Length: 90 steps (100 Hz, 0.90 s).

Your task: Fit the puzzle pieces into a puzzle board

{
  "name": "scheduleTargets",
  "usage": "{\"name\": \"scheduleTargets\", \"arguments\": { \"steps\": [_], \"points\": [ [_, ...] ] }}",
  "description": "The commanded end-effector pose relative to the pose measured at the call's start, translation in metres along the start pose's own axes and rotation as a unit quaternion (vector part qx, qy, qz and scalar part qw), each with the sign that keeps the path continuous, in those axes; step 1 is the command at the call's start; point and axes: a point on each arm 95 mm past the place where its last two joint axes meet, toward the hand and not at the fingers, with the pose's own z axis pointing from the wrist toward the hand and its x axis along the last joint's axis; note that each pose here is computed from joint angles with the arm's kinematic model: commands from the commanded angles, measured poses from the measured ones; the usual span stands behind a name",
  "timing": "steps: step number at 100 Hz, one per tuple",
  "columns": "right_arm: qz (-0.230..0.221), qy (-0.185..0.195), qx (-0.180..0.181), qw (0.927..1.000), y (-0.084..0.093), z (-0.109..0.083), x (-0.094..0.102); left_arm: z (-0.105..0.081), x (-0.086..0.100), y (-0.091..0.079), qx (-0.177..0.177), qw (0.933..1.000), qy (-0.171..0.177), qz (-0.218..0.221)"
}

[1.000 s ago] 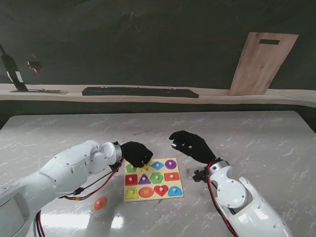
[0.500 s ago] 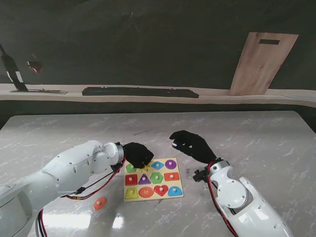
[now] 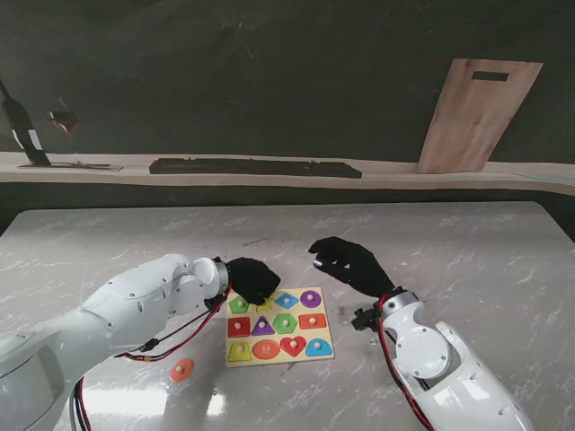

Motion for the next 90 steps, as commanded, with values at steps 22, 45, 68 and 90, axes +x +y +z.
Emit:
{"name": "scheduleTargets", "arguments": {
  "steps": [22,45,68,90],
  "points": [
    [0.003,0.002,-0.001,1.0000,-0.0031,-0.0016,0.0015,0.0012,0.0022,0.0018,-0.020,0.9998,0.000,0.006],
    [0.003,0.002,-0.002,1.0000,-0.0026,-0.0017,0.0013,-0.0015,0.0006,0.0025,-0.025,0.9995,-0.001,0.016],
    [0.003,0.001,-0.003,1.0000,-0.0022,-0.0018,0.0012,-0.0031,0.0006,0.0042,-0.025,0.9995,-0.001,0.018],
    [0.002,0.001,-0.003,1.0000,-0.0020,-0.0019,0.0009,-0.0034,-0.0025,0.0061,-0.028,0.9993,-0.004,0.024]
  ]
}}
